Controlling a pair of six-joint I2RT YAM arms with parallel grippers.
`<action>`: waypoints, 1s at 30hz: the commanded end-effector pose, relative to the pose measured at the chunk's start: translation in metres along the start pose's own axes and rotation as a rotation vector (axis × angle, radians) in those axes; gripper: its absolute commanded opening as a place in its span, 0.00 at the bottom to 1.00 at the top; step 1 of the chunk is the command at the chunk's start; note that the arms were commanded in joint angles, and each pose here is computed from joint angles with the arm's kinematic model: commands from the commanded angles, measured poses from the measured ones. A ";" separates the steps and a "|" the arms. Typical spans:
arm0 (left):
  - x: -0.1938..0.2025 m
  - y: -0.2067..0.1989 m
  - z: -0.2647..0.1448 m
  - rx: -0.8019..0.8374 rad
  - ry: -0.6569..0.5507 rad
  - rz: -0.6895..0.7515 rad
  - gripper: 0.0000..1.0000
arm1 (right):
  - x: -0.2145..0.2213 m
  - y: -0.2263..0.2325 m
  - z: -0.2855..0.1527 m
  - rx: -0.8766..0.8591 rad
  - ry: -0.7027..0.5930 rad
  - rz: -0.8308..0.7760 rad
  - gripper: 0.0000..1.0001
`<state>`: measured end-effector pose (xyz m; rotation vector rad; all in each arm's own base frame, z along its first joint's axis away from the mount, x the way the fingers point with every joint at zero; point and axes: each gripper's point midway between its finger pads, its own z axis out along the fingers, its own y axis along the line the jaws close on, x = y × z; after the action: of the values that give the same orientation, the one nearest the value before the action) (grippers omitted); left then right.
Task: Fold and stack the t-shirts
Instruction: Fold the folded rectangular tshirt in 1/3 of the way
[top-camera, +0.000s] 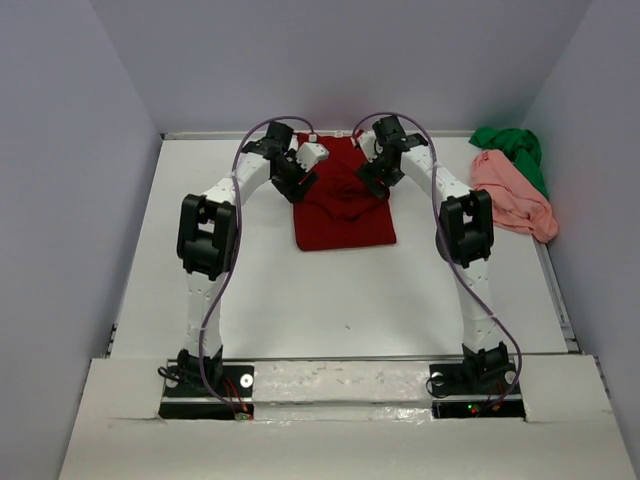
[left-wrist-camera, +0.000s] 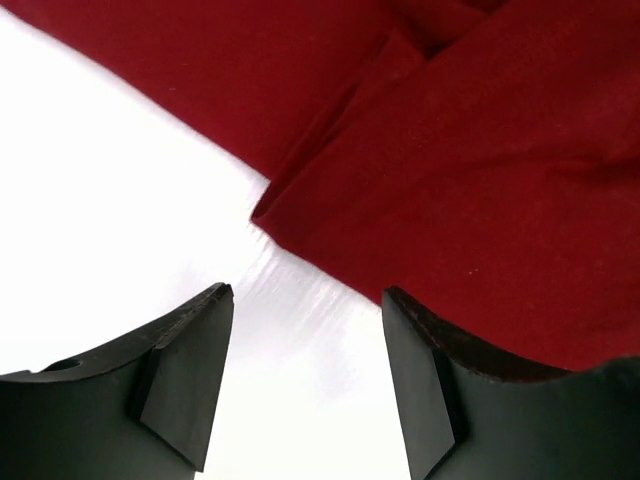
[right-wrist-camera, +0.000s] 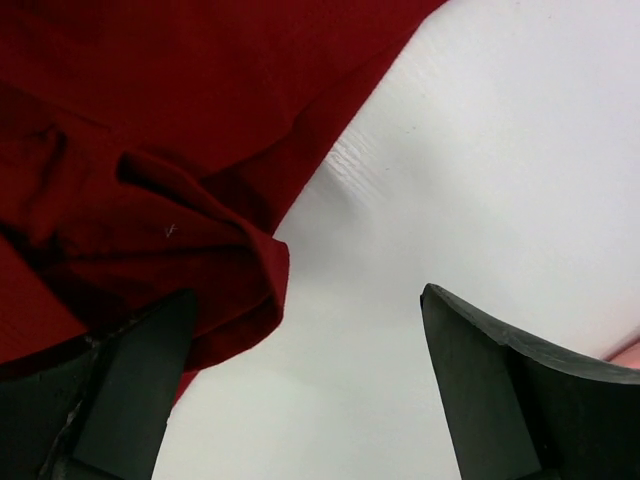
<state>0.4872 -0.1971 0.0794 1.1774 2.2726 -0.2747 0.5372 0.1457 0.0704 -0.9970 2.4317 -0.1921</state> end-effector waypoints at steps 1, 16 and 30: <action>-0.050 0.024 -0.077 -0.169 -0.142 0.040 0.71 | -0.033 -0.040 -0.056 0.136 -0.122 0.017 1.00; 0.026 0.020 -0.170 -0.326 -0.144 -0.079 0.00 | -0.022 0.003 -0.152 -0.084 -0.219 0.055 0.21; 0.067 0.010 -0.167 -0.355 -0.120 -0.108 0.00 | -0.036 0.068 -0.068 -0.391 -0.120 -0.024 0.60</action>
<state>0.3975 -0.0825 0.1482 0.8965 2.2631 -0.0216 0.4793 0.1984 0.0915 -1.1233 2.4903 0.2810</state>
